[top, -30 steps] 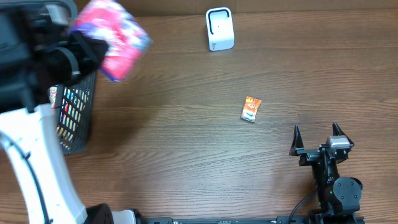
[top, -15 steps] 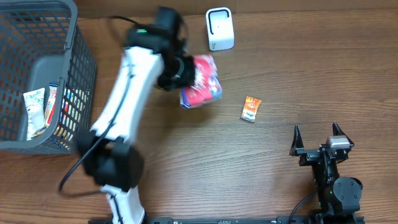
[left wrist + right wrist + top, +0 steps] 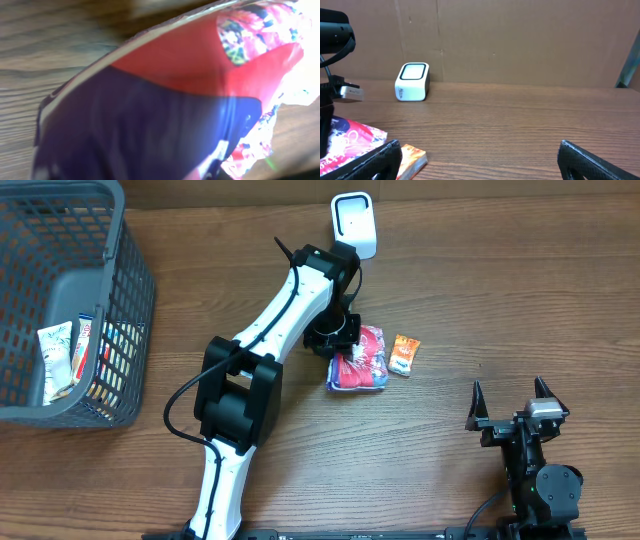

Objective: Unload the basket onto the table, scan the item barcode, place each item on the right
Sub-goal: 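Carry the purple pack past the scanner and set it on the table, then move the left gripper back into the grey basket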

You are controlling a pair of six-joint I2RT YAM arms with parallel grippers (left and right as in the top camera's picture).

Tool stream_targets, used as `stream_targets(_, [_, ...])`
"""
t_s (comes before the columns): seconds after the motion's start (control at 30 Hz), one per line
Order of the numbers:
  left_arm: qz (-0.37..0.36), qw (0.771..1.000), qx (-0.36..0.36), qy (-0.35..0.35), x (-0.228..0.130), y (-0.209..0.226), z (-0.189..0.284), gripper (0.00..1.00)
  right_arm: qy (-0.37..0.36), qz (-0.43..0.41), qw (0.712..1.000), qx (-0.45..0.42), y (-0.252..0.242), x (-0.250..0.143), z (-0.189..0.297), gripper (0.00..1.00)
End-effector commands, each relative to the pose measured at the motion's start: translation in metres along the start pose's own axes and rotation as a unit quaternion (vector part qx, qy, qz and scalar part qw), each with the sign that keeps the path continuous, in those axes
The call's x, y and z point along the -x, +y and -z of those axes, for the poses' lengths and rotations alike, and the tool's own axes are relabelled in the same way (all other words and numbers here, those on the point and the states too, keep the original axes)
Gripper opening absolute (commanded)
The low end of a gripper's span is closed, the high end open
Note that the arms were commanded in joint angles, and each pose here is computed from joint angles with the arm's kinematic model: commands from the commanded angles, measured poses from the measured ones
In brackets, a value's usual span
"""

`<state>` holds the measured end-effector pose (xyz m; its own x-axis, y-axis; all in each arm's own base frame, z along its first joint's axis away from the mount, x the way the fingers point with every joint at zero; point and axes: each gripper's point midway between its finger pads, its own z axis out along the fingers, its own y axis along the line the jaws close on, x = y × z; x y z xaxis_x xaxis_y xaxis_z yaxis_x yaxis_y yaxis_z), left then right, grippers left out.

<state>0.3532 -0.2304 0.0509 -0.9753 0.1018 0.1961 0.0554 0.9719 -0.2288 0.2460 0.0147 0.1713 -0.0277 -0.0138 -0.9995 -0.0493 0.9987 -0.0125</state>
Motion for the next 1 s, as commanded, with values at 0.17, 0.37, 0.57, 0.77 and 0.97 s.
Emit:
stream_targets(0.17, [-0.068,0.994,-0.09,0.011,-0.008,-0.037,0.03,0.58,-0.004,-0.003,1.0,-0.003,-0.001,-0.001,0.0,1.0])
stream_targets(0.37, [-0.056,0.994,-0.082,-0.037,0.005,-0.023,0.092,0.69,-0.004,-0.003,1.0,-0.003,-0.001,-0.001,0.0,1.0])
stream_targets(0.57, [-0.055,0.978,-0.105,-0.169,0.019,-0.002,0.198,0.69,-0.004,-0.003,1.0,-0.003,-0.001,-0.001,0.0,1.0])
stream_targets(0.77, [-0.028,0.938,-0.116,-0.324,0.004,0.043,0.307,0.72,-0.004,-0.003,1.0,-0.003,-0.001,-0.001,0.0,1.0])
stream_targets(0.97, [0.096,0.886,-0.039,-0.452,-0.047,0.156,0.393,1.0,-0.004,-0.003,1.0,-0.003,-0.001,-0.001,0.0,1.0])
